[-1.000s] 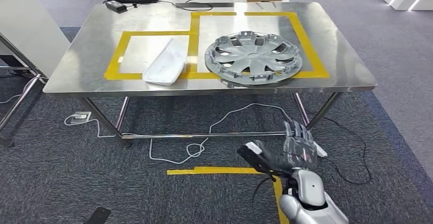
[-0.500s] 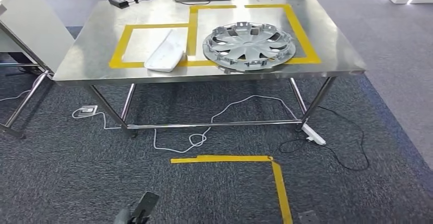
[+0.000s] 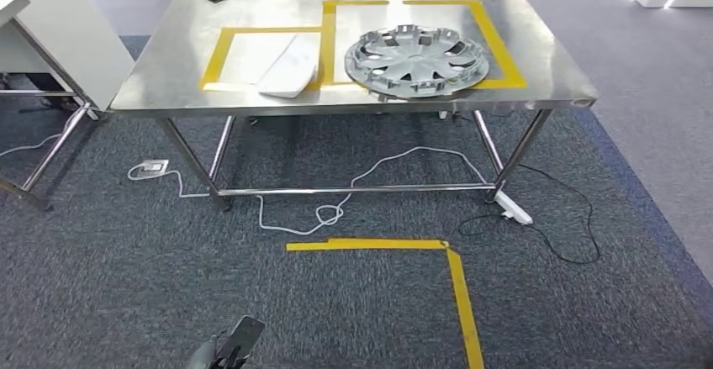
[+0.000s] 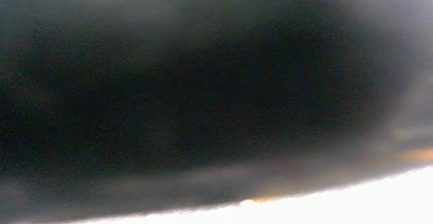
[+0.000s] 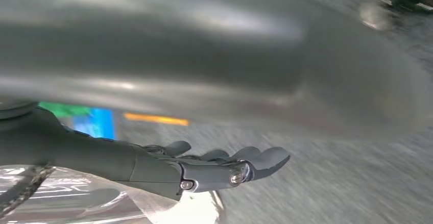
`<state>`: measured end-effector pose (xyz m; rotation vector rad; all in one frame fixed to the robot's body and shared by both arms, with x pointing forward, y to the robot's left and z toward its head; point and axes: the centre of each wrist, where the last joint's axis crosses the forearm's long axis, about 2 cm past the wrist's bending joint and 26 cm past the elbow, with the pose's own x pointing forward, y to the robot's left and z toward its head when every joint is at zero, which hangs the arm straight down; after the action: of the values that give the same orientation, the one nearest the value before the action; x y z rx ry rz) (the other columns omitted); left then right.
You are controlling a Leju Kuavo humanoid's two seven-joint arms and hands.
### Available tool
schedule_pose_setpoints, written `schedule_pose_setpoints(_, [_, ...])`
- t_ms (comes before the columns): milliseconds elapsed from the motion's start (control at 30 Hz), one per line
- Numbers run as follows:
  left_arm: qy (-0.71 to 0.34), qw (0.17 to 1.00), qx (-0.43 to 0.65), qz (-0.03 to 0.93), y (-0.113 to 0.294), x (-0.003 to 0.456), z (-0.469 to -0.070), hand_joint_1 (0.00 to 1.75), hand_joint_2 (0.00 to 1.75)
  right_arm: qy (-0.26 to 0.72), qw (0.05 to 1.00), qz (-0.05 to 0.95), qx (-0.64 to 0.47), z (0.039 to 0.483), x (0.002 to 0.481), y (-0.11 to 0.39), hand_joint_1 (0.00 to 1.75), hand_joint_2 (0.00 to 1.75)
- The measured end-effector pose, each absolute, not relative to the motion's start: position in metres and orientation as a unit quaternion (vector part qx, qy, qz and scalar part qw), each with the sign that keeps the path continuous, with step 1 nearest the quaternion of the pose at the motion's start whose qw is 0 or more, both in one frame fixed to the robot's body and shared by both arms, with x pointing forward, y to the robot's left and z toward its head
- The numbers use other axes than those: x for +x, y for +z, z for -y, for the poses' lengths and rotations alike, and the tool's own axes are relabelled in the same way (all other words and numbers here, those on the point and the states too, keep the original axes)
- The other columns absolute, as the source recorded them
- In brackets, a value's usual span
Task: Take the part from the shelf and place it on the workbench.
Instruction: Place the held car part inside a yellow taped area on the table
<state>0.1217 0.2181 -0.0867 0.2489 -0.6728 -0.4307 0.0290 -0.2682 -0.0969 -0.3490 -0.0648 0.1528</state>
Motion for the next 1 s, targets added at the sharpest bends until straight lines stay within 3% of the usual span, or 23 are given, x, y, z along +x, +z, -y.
schedule_pose_setpoints(333, [-0.301, 0.890, 0.111, 0.323, -0.105, 0.070, -0.285, 0.00, 0.00, 0.117, 0.966, 0.114, -0.200, 0.277, 0.020, -0.093, 0.00, 0.00])
schedule_pose_setpoints(1000, [-0.341, 0.889, 0.108, 0.287, -0.110, 0.045, -0.302, 0.00, 0.00, 0.128, 0.963, 0.127, -0.198, 0.271, 0.026, -0.100, 0.00, 0.00])
